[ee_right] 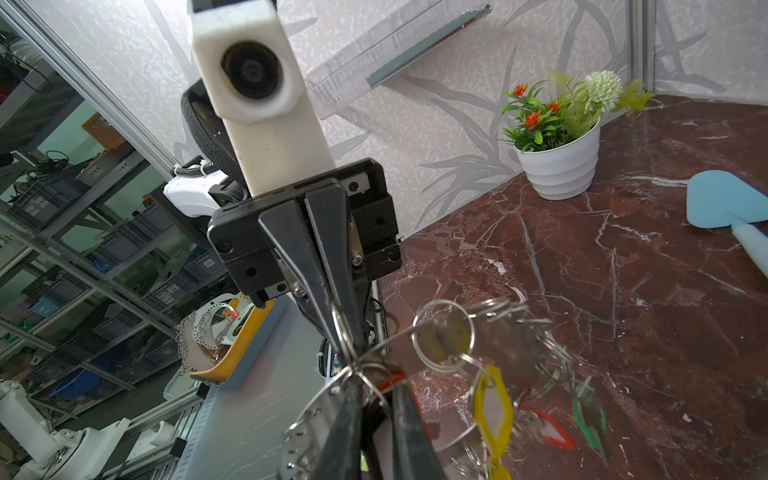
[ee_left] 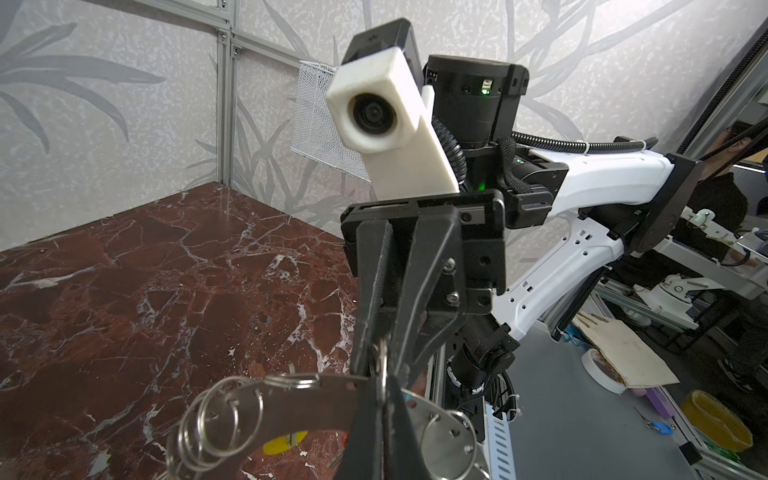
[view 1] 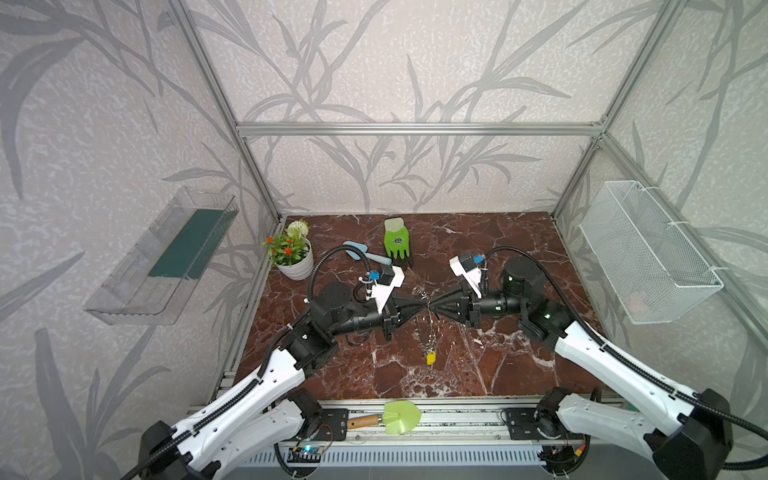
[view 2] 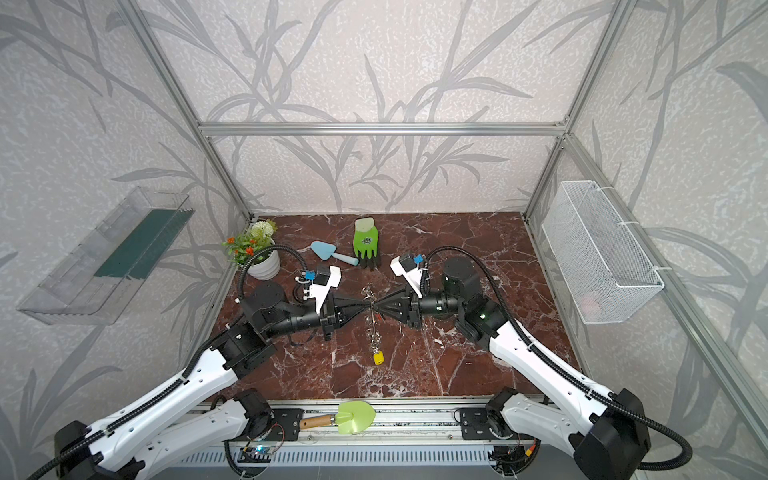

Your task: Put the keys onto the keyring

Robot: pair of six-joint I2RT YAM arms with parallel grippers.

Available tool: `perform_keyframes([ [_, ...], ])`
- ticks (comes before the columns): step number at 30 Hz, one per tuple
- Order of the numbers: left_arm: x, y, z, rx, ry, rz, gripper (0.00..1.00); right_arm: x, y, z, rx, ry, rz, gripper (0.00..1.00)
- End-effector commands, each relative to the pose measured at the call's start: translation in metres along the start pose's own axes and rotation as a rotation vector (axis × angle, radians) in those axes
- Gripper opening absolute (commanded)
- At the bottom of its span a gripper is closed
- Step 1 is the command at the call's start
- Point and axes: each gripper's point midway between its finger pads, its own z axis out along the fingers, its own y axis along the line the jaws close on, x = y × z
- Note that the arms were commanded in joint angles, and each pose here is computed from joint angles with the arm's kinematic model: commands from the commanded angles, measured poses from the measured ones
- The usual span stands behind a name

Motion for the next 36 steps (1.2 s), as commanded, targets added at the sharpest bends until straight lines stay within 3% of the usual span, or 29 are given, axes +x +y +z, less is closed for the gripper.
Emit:
perform_keyframes([
  [1, -0.025, -0.010, -0.006, 0.012, -0.103, 0.060, 0.00, -0.003, 0.003, 0.003, -0.021, -0.003, -0.013, 0.08],
  [8, -0.032, -0.011, -0.009, 0.017, -0.150, 0.070, 0.00, -0.001, 0.004, 0.005, -0.039, 0.004, -0.005, 0.00],
  [16, -0.037, -0.028, -0.004, 0.124, -0.172, 0.069, 0.00, 0.004, 0.012, 0.018, -0.107, 0.052, -0.006, 0.00],
  [24, -0.026, -0.031, 0.006, 0.151, -0.137, 0.066, 0.00, -0.002, 0.011, 0.020, -0.084, 0.050, -0.035, 0.01],
  [25, -0.025, -0.031, 0.006, 0.148, -0.133, 0.065, 0.00, -0.003, 0.011, 0.019, -0.073, 0.043, -0.040, 0.03],
  [27, -0.023, -0.029, 0.006, 0.139, -0.129, 0.062, 0.00, -0.004, 0.010, 0.018, -0.055, 0.038, -0.046, 0.16],
  [36, -0.019, -0.022, 0.003, 0.091, -0.135, 0.059, 0.00, -0.008, 0.009, -0.001, 0.050, 0.016, -0.077, 0.25],
])
